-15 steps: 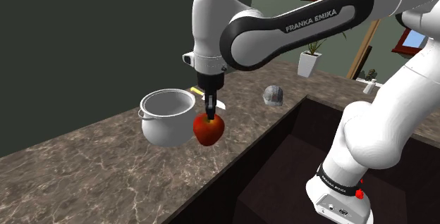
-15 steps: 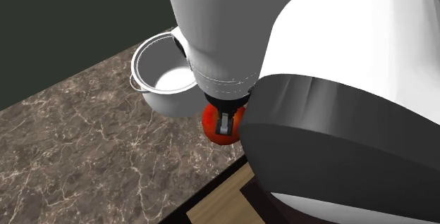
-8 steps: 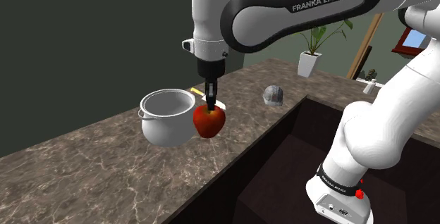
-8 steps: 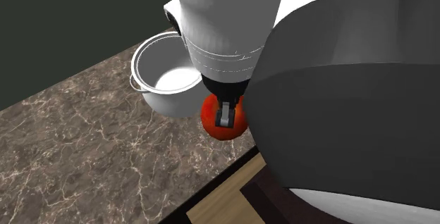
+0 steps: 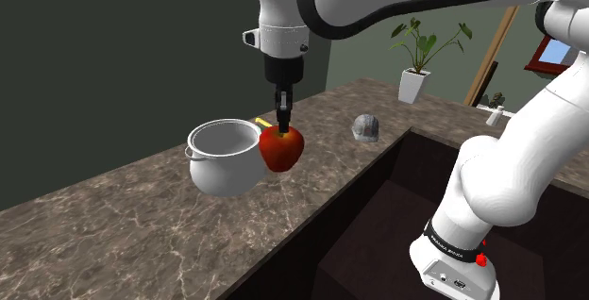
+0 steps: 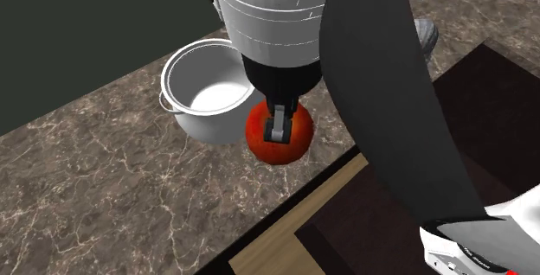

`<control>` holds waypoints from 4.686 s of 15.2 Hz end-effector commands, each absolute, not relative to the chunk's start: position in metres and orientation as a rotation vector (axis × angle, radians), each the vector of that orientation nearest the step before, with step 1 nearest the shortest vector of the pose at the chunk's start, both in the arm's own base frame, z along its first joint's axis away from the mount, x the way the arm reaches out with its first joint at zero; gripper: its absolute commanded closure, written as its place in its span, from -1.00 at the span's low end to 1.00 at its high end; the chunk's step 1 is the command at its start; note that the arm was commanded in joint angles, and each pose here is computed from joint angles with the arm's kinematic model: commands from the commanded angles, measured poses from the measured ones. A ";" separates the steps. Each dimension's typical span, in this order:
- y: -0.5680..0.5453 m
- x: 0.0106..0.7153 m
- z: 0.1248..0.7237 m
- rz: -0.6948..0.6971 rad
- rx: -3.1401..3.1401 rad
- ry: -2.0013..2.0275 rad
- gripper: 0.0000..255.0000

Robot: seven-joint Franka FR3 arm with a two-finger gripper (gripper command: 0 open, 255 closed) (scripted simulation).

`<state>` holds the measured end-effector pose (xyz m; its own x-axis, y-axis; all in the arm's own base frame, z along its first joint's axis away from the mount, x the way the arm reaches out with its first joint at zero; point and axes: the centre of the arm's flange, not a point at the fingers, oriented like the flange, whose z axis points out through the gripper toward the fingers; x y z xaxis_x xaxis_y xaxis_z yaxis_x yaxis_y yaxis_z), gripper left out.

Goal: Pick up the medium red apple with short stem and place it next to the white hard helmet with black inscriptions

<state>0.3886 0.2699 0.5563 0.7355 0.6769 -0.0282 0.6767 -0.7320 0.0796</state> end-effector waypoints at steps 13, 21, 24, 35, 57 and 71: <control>0.139 0.451 0.572 0.004 2.847 1.113 1.00; 0.044 0.496 0.572 0.004 2.847 1.113 1.00; 0.008 0.513 0.572 0.004 2.847 1.113 1.00; -0.123 0.575 0.573 0.004 2.847 1.113 1.00; -0.259 0.640 0.520 0.004 2.847 1.113 1.00; -0.259 0.640 0.446 0.004 2.847 1.113 1.00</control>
